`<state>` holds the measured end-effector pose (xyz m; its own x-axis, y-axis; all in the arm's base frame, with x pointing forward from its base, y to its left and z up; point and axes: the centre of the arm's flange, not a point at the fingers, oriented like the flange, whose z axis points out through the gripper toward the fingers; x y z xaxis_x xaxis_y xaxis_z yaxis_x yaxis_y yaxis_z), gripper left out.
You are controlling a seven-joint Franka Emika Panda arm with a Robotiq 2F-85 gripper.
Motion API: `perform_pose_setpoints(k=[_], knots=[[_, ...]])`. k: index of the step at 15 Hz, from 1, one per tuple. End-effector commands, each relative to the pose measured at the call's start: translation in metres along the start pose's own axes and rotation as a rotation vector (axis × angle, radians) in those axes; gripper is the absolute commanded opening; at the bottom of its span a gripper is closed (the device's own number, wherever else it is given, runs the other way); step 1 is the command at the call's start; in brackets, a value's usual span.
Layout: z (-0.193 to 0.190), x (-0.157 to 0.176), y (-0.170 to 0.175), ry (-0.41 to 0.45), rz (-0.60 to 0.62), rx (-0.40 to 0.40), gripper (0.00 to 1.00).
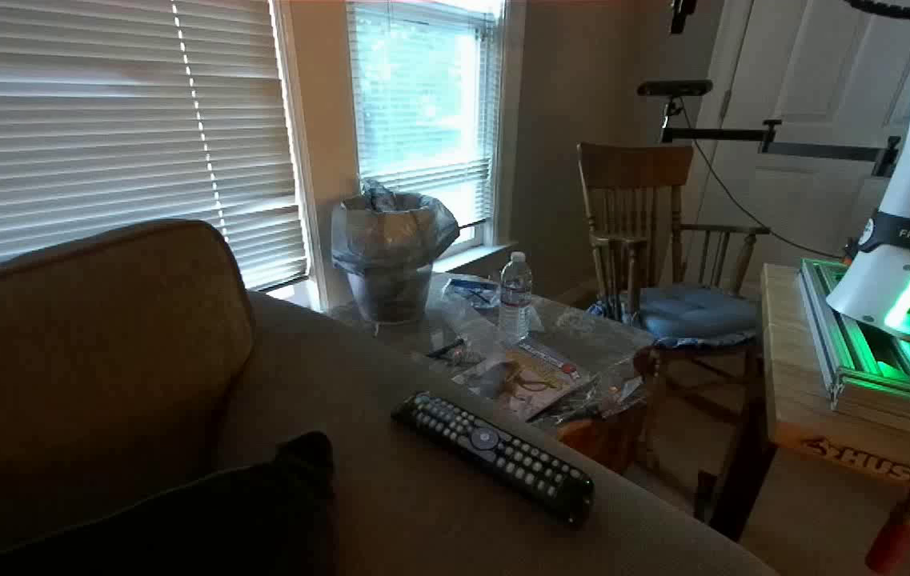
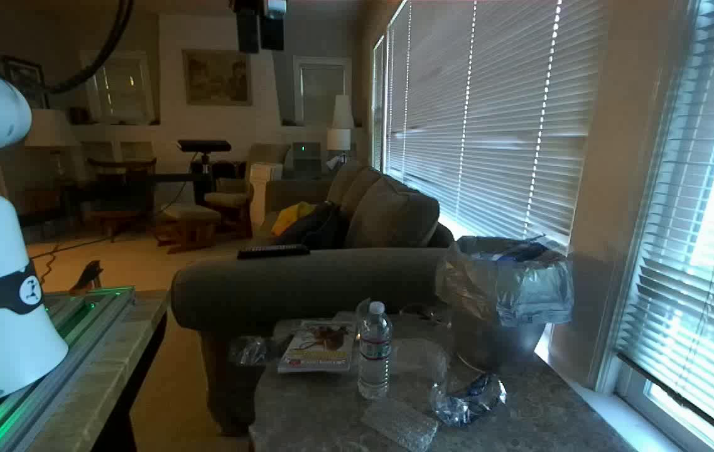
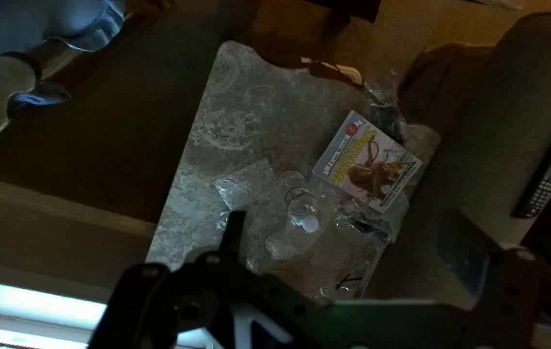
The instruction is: Put the plastic item into the bin
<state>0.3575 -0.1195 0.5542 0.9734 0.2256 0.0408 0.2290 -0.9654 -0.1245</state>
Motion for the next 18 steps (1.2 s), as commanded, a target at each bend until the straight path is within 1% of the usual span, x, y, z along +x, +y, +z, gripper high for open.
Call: perform_pose_setpoints(k=[1,11,12,13,14,15,18], knots=[[0.000,0.000,0.000,0.000,0.000,0.000,1.00],[0.000,0.000,0.000,0.000,0.000,0.000,1.00],[0.012,0.009,-0.005,0.015,0.018,0.007,1.00],[0.019,0.016,-0.008,-0.010,0.025,-0.006,1.00],[0.033,0.027,-0.011,-0.010,0.036,-0.013,1.00],[0.043,0.035,-0.014,-0.034,0.039,-0.035,1.00],[0.081,0.067,-0.024,-0.091,0.065,-0.056,1.00]])
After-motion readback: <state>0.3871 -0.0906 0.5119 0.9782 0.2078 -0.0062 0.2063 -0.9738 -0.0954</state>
